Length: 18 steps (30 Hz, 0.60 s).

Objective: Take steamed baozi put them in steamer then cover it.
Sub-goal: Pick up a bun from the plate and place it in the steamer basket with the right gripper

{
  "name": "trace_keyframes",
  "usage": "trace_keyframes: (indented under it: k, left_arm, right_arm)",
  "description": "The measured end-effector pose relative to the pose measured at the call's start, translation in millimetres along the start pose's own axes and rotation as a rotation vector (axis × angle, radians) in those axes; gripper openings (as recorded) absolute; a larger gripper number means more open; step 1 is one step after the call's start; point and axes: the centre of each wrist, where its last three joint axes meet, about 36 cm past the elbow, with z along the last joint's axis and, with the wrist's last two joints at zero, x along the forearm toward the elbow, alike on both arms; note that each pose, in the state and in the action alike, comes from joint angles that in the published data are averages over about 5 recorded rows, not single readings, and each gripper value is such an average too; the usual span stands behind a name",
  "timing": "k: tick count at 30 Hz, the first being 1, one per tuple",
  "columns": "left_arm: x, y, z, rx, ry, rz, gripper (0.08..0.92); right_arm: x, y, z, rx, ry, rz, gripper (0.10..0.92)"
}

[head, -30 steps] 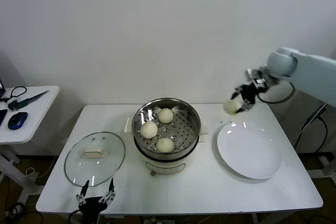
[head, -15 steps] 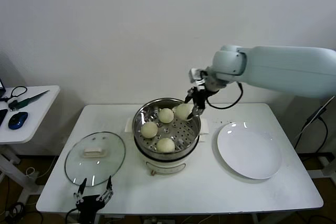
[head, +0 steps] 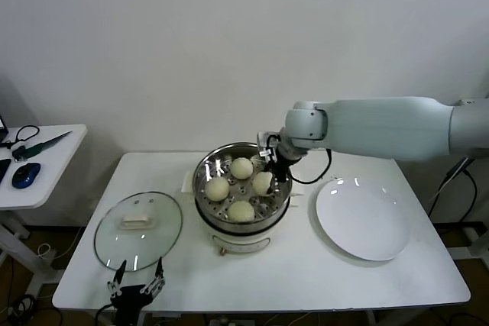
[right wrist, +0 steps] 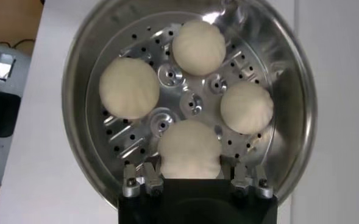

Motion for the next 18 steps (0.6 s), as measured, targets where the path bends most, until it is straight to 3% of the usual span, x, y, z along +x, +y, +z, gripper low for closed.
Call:
trace_keyframes:
  k: [9, 18]
  left_arm:
    - [-1, 0, 0, 0.003, 0.001, -0.001, 0.823]
    - [-1, 1, -1, 0.010, 0.005, -0.009, 0.823]
  right_arm:
    - [-15, 0, 1, -0.003, 0.028, 0.004, 0.673]
    - [-6, -9, 6, -0.001, 0.008, 0.012, 0.819]
